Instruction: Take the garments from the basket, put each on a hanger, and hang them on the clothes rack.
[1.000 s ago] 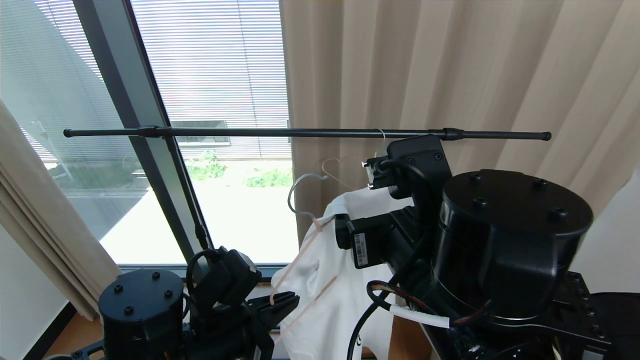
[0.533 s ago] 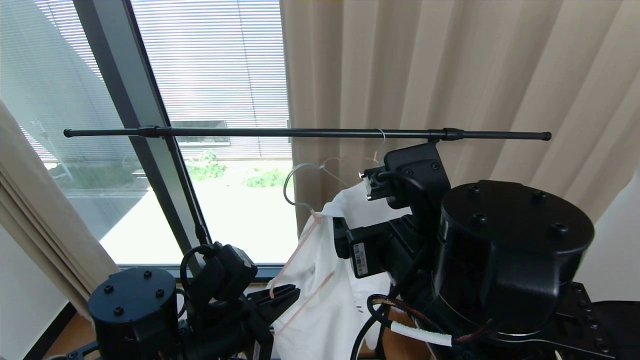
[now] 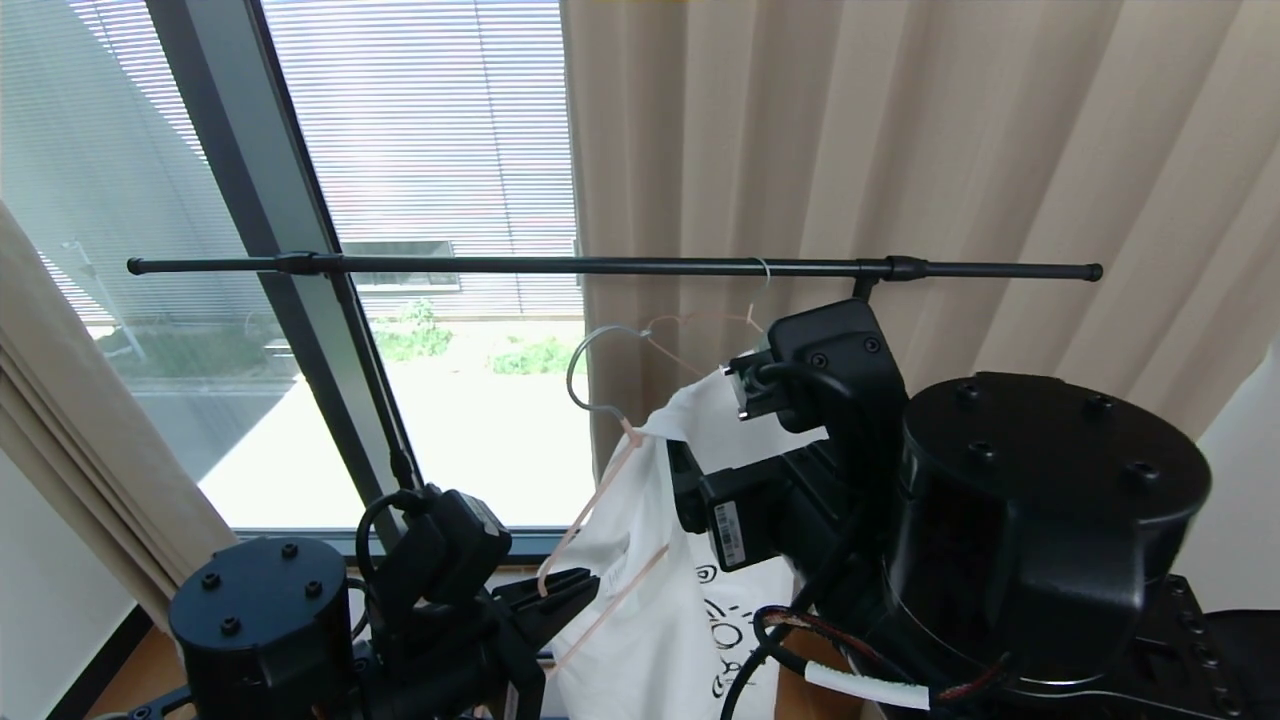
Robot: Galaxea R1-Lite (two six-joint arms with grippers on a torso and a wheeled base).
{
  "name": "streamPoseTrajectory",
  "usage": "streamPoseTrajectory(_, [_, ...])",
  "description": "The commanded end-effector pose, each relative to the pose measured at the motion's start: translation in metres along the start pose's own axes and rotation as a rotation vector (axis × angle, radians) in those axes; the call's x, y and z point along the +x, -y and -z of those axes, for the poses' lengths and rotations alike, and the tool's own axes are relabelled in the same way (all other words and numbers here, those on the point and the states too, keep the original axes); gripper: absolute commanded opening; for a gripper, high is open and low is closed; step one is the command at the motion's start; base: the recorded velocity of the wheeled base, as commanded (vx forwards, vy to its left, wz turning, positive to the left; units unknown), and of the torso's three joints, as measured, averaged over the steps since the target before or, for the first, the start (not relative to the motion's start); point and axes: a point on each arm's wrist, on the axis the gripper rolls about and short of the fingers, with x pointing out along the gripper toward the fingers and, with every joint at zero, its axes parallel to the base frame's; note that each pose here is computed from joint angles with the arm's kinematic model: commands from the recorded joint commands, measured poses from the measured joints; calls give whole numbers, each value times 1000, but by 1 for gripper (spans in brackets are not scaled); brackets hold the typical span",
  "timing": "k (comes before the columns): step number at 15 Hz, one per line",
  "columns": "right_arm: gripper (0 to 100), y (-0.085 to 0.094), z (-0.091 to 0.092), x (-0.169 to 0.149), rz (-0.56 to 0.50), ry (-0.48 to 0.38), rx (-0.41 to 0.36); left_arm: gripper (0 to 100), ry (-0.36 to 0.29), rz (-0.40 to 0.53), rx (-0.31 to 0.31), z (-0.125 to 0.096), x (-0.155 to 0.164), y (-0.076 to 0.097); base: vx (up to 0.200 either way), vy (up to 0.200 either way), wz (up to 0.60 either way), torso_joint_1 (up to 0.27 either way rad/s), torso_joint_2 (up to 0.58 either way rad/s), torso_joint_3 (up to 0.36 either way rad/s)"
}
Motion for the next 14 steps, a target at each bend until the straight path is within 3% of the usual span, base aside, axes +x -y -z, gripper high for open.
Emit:
streamPoseTrajectory(1, [100,5,1,-5,-19,-1,-7,0,1,0,1,0,0,0,0,0,0,0,0,0])
streamPoseTrajectory(5, [100,9,7,-8,-55,-9,-39,0,1,0,1,0,0,0,0,0,0,0,0,0])
streamPoseTrajectory(14, [100,37,12,-37,-303,13,-153,0,3,-38,-4,0,-4,-10,0,0,0,0,0,0])
